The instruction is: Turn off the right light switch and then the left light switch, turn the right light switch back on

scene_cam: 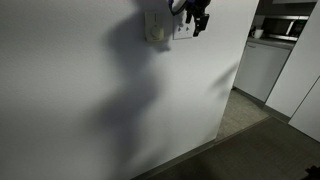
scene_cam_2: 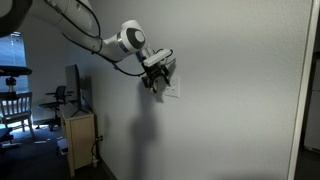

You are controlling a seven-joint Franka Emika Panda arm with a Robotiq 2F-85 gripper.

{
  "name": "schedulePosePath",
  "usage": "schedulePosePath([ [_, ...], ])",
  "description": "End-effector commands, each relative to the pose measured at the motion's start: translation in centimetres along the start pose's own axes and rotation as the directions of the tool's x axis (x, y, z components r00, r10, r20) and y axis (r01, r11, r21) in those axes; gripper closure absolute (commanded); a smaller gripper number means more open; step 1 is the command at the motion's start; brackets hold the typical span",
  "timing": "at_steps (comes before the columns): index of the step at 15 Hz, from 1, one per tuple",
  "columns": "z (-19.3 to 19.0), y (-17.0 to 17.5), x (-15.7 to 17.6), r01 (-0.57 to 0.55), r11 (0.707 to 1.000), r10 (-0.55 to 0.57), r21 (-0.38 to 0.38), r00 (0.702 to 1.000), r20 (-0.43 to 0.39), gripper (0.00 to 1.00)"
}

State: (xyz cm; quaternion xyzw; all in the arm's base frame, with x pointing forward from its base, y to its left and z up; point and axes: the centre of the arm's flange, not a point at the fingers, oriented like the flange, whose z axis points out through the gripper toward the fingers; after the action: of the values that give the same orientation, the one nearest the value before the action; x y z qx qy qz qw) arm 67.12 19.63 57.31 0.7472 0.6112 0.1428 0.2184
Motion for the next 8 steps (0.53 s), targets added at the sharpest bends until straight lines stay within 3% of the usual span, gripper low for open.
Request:
schedulePosePath([
  [1,0.1,-0.1,0.1,0.003,1.000,-0.003,-0.015,1.000,-0.003,0.00],
  [8,-1.1,-1.1,0.0,0.086,0.982,-0.077,-0.169,0.995,0.061,0.00],
])
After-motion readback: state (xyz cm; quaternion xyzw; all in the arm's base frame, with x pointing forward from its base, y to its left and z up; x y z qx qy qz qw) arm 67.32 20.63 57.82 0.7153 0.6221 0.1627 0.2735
